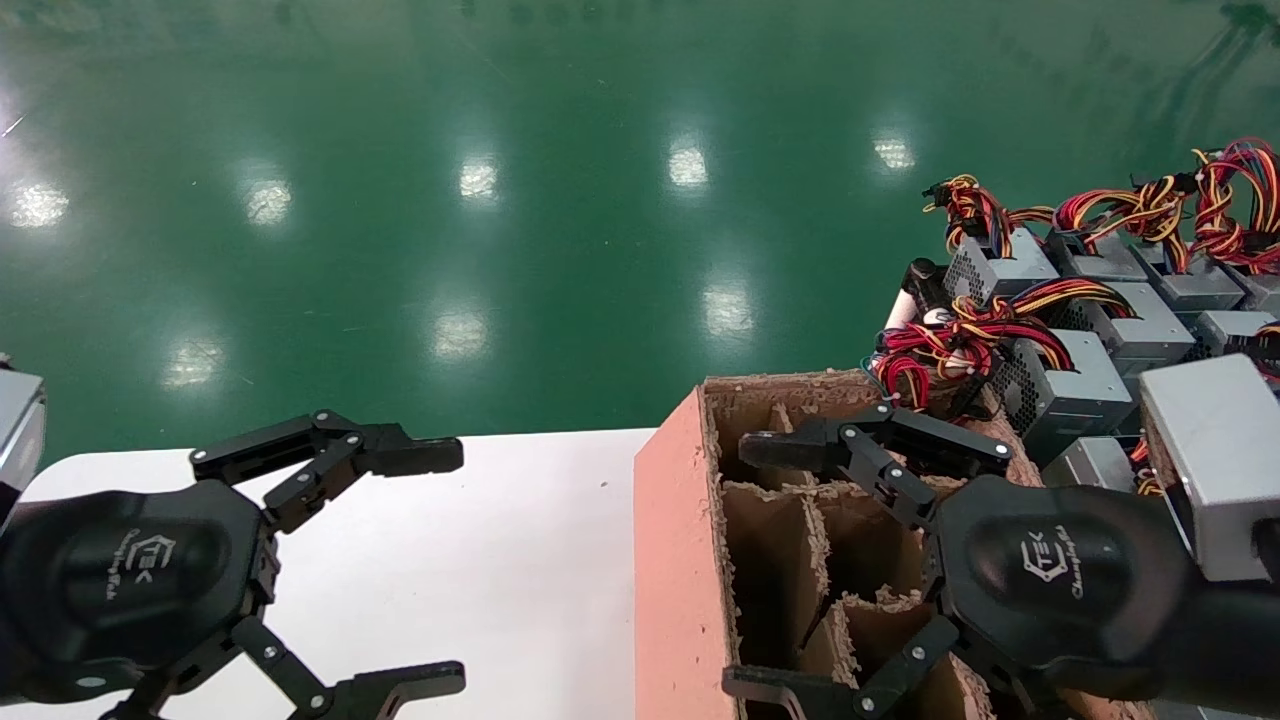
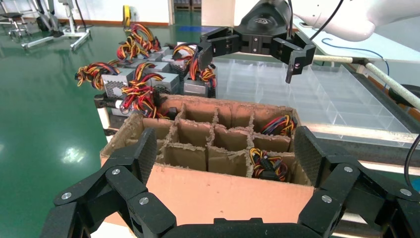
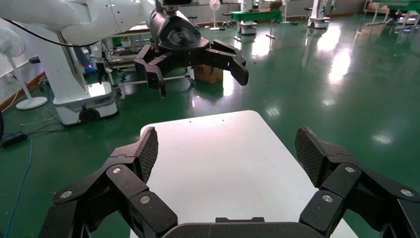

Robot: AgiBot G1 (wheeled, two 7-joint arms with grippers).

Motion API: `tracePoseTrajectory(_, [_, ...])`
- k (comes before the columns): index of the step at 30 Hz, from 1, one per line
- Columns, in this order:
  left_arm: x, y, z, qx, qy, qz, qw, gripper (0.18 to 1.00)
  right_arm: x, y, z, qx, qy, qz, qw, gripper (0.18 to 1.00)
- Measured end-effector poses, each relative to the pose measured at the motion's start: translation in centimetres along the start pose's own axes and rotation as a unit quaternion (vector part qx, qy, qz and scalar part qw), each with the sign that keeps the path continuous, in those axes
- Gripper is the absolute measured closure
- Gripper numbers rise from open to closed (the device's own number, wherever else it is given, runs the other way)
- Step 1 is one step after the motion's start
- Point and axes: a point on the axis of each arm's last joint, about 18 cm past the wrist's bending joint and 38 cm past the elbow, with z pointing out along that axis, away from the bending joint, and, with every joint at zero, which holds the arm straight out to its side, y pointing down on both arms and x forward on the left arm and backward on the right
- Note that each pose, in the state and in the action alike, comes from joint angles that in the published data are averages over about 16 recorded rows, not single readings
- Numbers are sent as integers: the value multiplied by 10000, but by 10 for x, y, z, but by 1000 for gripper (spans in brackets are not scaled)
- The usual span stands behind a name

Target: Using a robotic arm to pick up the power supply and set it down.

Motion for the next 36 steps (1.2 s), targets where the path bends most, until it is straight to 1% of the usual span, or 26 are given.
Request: tracePoseTrajectory(36, [0, 0, 0, -2, 0, 0, 10000, 184, 0, 0, 0, -3, 8, -5, 10000, 179])
